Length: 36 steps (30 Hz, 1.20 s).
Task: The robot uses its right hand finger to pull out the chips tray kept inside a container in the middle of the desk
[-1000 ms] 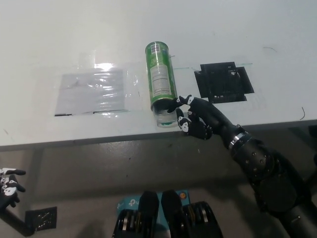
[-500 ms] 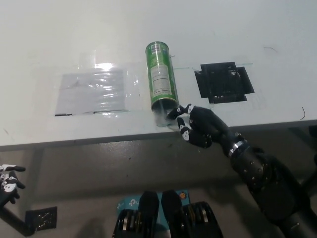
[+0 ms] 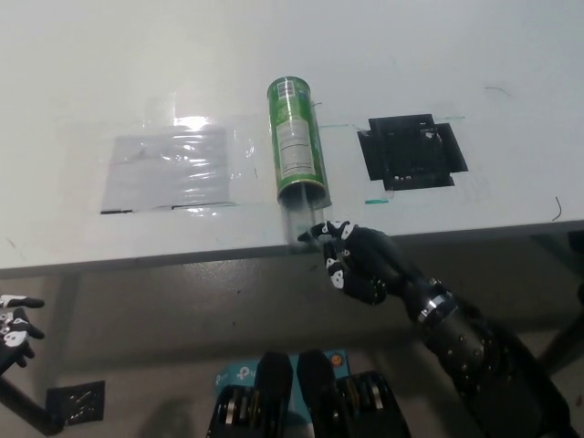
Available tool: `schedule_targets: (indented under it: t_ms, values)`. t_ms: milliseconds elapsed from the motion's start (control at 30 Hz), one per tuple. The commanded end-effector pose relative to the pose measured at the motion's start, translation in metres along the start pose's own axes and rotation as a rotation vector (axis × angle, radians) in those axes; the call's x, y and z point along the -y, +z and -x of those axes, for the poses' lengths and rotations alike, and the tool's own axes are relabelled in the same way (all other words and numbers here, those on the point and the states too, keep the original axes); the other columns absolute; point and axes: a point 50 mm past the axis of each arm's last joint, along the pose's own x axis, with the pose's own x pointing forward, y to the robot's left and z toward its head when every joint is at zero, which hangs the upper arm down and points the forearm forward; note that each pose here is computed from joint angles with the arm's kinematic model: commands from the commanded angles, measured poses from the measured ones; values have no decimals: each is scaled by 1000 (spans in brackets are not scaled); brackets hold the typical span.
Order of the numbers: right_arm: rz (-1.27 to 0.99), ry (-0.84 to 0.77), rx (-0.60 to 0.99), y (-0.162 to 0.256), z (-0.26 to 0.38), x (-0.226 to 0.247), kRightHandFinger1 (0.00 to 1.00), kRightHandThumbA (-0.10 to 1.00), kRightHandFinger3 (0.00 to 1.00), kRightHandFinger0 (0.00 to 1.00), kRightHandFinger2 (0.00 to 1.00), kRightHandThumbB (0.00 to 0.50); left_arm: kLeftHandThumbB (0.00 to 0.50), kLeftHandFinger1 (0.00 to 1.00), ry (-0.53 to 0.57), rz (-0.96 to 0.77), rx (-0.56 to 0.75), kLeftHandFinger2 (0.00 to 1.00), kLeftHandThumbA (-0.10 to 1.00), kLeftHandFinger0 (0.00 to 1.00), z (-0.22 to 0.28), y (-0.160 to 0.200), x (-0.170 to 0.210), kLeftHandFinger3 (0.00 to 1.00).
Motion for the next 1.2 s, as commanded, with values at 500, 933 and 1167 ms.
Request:
schedule_targets:
  t_ms: [500, 933, 1167]
  values:
    - [-119, -20, 29, 18, 34, -5, 0, -100, 741, 0, 711, 119, 0, 303, -2, -29, 37, 378, 239, 311, -2, 13, -11, 556]
    - [-182, -25, -30, 16, 55, -16, 0, -100, 741, 0, 697, 122, 0, 298, -8, -31, 35, 371, 213, 304, -2, 12, -11, 546]
    - [-223, -26, -50, 18, 63, -23, 0, -100, 738, 0, 679, 121, 0, 293, -13, -21, 36, 375, 216, 294, -1, 11, -10, 546]
